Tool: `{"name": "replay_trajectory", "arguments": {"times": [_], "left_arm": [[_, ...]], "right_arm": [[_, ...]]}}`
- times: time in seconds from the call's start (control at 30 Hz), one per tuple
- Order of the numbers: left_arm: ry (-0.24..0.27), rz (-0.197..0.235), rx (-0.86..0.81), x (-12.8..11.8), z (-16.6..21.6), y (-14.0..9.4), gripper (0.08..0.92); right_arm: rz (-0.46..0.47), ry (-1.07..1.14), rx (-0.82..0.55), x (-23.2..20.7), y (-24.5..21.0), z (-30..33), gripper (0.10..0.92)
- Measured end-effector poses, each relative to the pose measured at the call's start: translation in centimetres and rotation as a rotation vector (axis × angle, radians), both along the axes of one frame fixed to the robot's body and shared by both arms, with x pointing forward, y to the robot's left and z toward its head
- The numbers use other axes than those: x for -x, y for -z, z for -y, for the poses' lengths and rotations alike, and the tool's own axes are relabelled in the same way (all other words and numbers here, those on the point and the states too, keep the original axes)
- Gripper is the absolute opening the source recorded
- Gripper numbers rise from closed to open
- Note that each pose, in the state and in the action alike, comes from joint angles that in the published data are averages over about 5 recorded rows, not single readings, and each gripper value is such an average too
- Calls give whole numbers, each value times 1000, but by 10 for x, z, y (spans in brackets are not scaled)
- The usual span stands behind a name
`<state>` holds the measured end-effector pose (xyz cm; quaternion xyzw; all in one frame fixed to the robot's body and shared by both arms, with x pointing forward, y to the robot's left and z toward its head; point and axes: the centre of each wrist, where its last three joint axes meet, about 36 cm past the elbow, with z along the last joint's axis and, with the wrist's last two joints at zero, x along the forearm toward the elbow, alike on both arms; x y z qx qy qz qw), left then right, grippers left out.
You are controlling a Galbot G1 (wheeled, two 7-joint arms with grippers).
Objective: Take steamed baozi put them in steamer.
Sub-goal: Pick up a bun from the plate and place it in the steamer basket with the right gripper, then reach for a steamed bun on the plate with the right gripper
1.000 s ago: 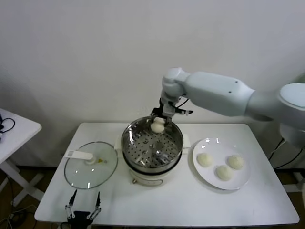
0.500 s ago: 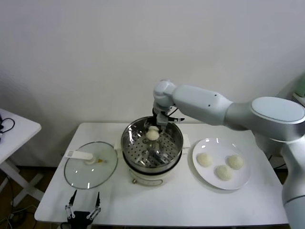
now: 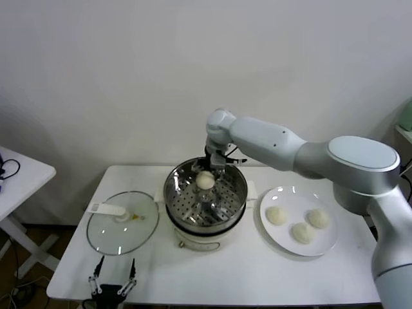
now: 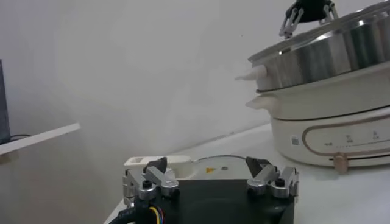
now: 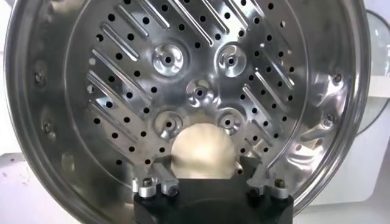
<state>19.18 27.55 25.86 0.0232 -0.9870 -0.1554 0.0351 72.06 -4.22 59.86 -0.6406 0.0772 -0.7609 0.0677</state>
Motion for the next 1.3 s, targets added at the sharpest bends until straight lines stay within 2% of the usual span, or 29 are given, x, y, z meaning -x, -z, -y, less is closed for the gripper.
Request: {"name": "replay_trajectory", "arguments": {"times": [0.3,0.5,0.63,0.8,1.0,1.3], "left_arm": [[-1,-4,-7,2,-1,0,823],[-2,-9,-12,4,-3,0,823],[-3,-10,-14,5,-3,0,823],[-4,-9,-12,4,-3,1,823],[-2,-12,-10,4,-3,2,823],[0,-20,-13,8,-3,2,823]], "right_arm": [[-30,121,-12,-4,-46,34,823],[-65,398,-31,-8,-86,96,823],[-91,616,-43,-3,-96,147,823],[-149,874,-64,16,-81,206,823],[-222,1146,-101,47,-41,260,823],[-285,1419,-119,75,28,291,823]]}}
